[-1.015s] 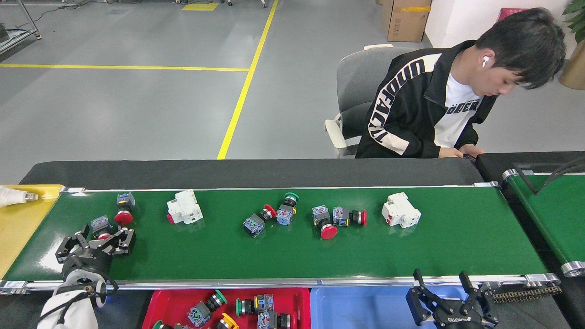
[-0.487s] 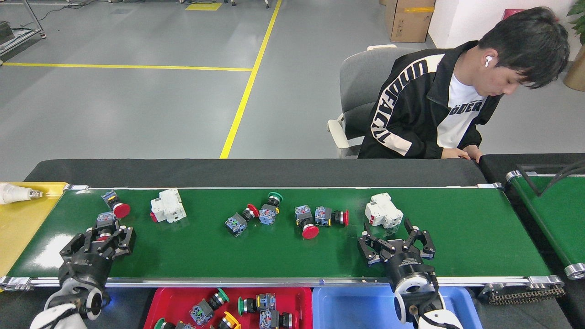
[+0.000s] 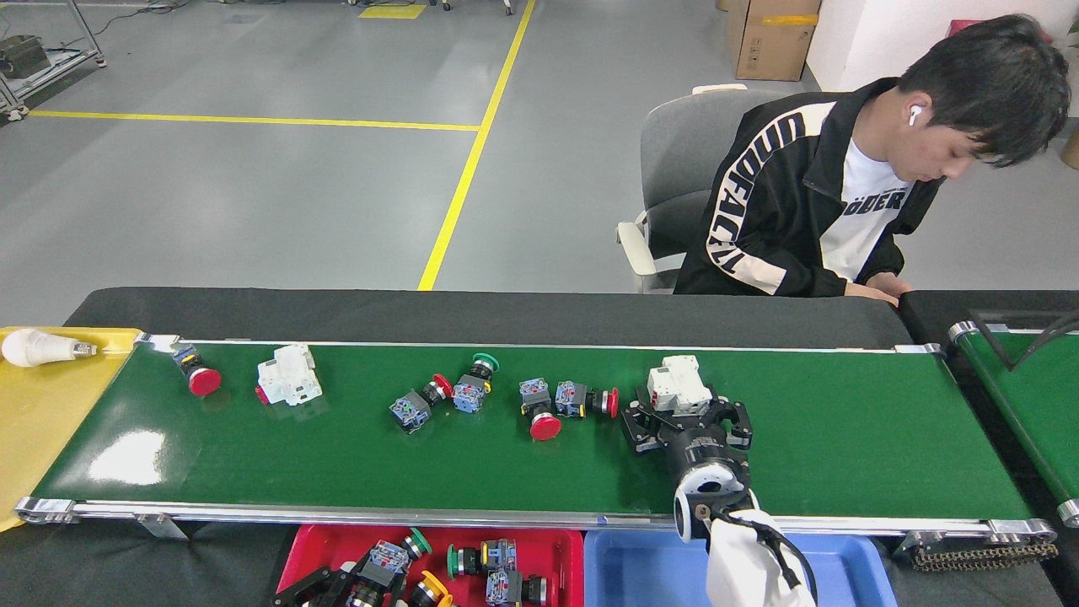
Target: Pick switch part from conveyor to tray
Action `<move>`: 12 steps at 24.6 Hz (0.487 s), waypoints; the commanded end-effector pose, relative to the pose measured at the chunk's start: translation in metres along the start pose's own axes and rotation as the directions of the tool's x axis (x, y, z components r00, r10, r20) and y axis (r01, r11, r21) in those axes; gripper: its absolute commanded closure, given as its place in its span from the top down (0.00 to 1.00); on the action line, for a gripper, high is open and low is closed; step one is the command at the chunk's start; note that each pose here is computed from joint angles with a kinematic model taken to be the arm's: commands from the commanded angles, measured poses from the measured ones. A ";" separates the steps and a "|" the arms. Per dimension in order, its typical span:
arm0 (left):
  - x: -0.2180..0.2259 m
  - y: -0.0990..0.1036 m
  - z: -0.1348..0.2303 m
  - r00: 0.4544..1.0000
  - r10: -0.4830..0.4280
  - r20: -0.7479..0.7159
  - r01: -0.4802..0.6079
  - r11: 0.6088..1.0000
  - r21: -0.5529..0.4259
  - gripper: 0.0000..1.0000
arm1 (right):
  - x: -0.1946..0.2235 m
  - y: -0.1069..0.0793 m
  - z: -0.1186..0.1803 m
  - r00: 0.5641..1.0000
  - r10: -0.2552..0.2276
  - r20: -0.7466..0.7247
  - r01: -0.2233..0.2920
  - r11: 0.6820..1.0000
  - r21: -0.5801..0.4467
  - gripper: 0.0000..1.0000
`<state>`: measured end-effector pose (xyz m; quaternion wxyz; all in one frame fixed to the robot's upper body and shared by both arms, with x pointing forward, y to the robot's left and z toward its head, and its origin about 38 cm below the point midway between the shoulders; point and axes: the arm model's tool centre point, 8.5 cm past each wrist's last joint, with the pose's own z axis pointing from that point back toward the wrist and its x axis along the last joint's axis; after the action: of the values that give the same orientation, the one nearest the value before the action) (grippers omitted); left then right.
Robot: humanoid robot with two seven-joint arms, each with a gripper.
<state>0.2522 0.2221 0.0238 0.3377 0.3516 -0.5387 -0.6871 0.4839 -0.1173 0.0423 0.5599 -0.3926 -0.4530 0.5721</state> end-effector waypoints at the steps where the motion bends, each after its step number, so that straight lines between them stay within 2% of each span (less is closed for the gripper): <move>1: -0.002 0.008 -0.002 1.000 -0.010 -0.005 0.010 0.999 0.031 1.00 | 0.013 -0.013 -0.003 0.999 0.009 0.040 -0.008 0.999 -0.034 0.72; 3: -0.001 0.009 -0.005 1.000 0.008 -0.028 -0.006 0.999 0.042 1.00 | 0.015 -0.011 -0.002 0.998 0.017 0.054 -0.016 0.999 -0.029 0.44; 4: -0.004 0.011 -0.004 0.998 0.024 -0.055 -0.021 0.998 0.051 1.00 | 0.015 -0.010 -0.001 0.998 0.018 0.057 -0.016 0.999 -0.028 0.39; 6: -0.020 0.007 0.007 0.985 0.054 -0.165 -0.047 0.998 0.043 1.00 | 0.013 -0.013 0.000 0.997 0.019 0.071 -0.017 0.999 -0.036 0.39; 8: -0.032 -0.001 0.025 0.956 0.099 -0.278 -0.096 0.995 0.023 1.00 | 0.017 -0.022 0.008 0.992 -0.006 0.129 0.014 0.998 -0.063 0.40; 10: -0.046 -0.006 0.042 0.927 0.116 -0.357 -0.117 0.993 0.019 1.00 | -0.003 -0.014 0.032 0.978 0.004 0.206 0.008 0.998 -0.057 0.43; 12: -0.050 -0.008 0.048 0.920 0.123 -0.372 -0.125 0.992 0.020 1.00 | -0.019 0.007 0.068 0.949 0.021 0.315 -0.007 0.999 -0.044 0.43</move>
<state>0.2369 0.2868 0.0243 0.4800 0.4346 -0.4813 -0.5909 0.4266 -0.1431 0.0424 0.5044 -0.3352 -0.5192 0.6030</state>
